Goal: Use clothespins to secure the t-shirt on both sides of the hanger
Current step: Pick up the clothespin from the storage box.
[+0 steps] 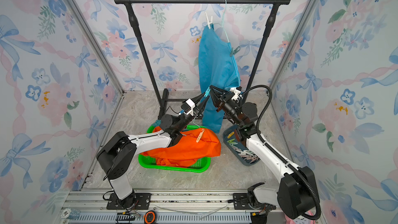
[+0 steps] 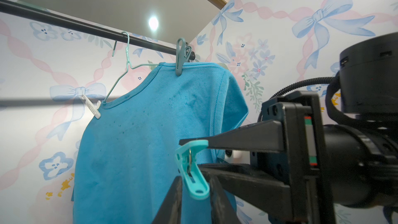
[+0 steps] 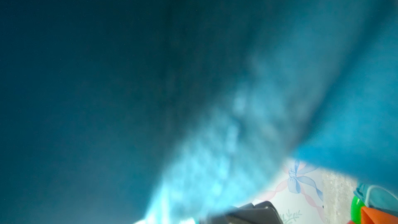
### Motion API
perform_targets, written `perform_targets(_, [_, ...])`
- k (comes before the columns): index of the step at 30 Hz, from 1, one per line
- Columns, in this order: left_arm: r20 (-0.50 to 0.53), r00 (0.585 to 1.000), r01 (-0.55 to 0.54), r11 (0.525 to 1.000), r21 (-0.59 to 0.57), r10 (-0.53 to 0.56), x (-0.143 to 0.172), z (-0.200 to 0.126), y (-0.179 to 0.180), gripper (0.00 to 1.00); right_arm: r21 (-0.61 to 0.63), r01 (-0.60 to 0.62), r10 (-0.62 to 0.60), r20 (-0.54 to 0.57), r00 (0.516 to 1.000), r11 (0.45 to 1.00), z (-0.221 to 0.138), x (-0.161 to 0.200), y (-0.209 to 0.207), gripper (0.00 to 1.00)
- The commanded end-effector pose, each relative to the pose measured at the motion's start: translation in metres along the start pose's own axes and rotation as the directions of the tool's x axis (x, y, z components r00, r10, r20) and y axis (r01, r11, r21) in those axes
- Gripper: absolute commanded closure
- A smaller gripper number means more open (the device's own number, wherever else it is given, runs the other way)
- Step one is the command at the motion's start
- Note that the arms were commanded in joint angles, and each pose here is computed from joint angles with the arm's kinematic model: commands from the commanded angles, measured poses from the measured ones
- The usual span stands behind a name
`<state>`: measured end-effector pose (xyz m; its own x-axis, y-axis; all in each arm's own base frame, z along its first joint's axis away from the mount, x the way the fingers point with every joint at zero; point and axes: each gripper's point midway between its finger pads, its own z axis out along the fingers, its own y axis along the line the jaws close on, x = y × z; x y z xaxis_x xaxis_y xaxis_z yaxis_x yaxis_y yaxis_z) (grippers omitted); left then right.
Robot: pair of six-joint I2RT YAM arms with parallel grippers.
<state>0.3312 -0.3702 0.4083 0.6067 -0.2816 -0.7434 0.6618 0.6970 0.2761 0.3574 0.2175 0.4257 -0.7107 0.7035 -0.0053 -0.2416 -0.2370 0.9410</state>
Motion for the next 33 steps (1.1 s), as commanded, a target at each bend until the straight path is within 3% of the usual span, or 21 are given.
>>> perform_targets(1, [0.060,0.998,-0.015,1.000,-0.011,0.016,-0.027,0.007,0.004,0.76,-0.029,0.028,-0.028,-0.004,1.000,0.999,-0.001,-0.001,0.007,0.82])
perform_targets(6, [0.067,0.998,-0.019,1.000,-0.014,0.020,-0.030,0.008,0.006,0.69,-0.027,0.024,-0.025,-0.002,1.000,0.999,-0.001,-0.002,0.004,0.82])
perform_targets(10, [0.063,0.998,-0.025,1.000,-0.008,0.025,-0.029,0.007,0.004,0.80,-0.025,0.021,-0.021,0.000,1.000,0.999,-0.002,-0.002,0.002,0.82])
perform_targets(20, [0.063,0.997,-0.035,0.999,-0.001,0.035,-0.029,0.005,0.001,0.86,-0.014,0.019,-0.019,0.002,1.000,1.000,-0.005,-0.003,-0.004,0.80])
perform_targets(26, [0.032,0.999,-0.035,0.999,0.006,0.035,-0.026,-0.001,0.001,0.86,-0.004,0.035,-0.035,0.008,0.999,0.999,-0.010,-0.008,-0.007,0.46])
perform_targets(30, [-0.003,1.000,-0.003,1.000,0.022,0.003,-0.024,-0.006,0.005,0.87,0.010,0.057,-0.057,0.014,0.998,0.998,-0.017,-0.013,-0.008,0.30])
perform_targets(33, [-0.102,0.994,0.030,0.999,0.045,-0.025,-0.012,-0.010,0.010,0.87,0.042,0.092,-0.093,0.021,0.995,0.995,-0.030,-0.021,-0.013,0.21])
